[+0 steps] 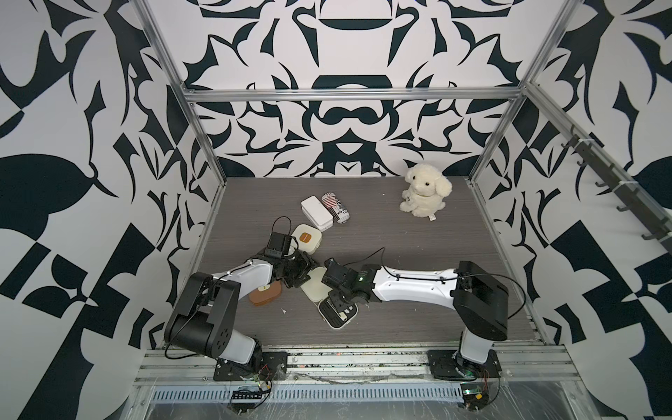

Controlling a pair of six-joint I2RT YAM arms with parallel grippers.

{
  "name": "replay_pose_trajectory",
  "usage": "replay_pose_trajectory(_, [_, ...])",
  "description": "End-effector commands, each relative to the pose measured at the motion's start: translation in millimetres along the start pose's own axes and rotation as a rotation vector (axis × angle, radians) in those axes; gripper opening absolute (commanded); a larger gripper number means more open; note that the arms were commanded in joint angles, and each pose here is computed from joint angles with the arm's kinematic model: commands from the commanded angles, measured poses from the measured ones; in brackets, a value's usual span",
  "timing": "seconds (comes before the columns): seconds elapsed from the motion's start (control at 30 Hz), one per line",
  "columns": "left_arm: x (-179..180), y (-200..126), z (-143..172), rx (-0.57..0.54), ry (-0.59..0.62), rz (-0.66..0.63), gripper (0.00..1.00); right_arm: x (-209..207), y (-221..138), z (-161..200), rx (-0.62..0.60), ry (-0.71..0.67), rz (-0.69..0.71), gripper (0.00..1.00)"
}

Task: Organize nail clipper sets
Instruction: Adjust the nail clipper in the storage box.

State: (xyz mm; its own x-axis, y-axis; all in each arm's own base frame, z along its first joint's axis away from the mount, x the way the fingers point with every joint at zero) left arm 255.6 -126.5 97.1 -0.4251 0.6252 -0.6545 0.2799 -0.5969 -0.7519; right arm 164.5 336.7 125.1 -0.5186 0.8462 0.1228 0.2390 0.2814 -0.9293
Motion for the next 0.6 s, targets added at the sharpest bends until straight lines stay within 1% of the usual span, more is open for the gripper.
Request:
replay_pose_trajectory(0.0, [28,5,8,0.017,-0.044,-0.128,0.63,6,-5,-6,-0.014,-0.008,-0.014,0.13])
replay_pose_trajectory(0.4, [29,5,8,0.018,-0.044,-0.129,0.63,1,14,4,0.025,-0.004,0.013,0.11])
replay_pose_trajectory(0.57, [28,5,8,0.017,-0.043,-0.129,0.63,0,16,6,0.027,-0.001,0.021,0.11])
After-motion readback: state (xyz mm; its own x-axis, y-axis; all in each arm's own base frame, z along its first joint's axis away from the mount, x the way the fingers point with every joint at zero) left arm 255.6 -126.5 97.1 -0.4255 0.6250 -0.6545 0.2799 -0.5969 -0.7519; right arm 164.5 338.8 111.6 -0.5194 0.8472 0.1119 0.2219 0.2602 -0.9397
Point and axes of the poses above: each gripper's point midway between its finger pads, its own y axis out along the fingers, its own x axis along the line the jaws close on, z = x × y, the point moved 8 cm from there along -y, back along the fingers, and after that the axes turned 1 degree about y, right-handed, at the moved point
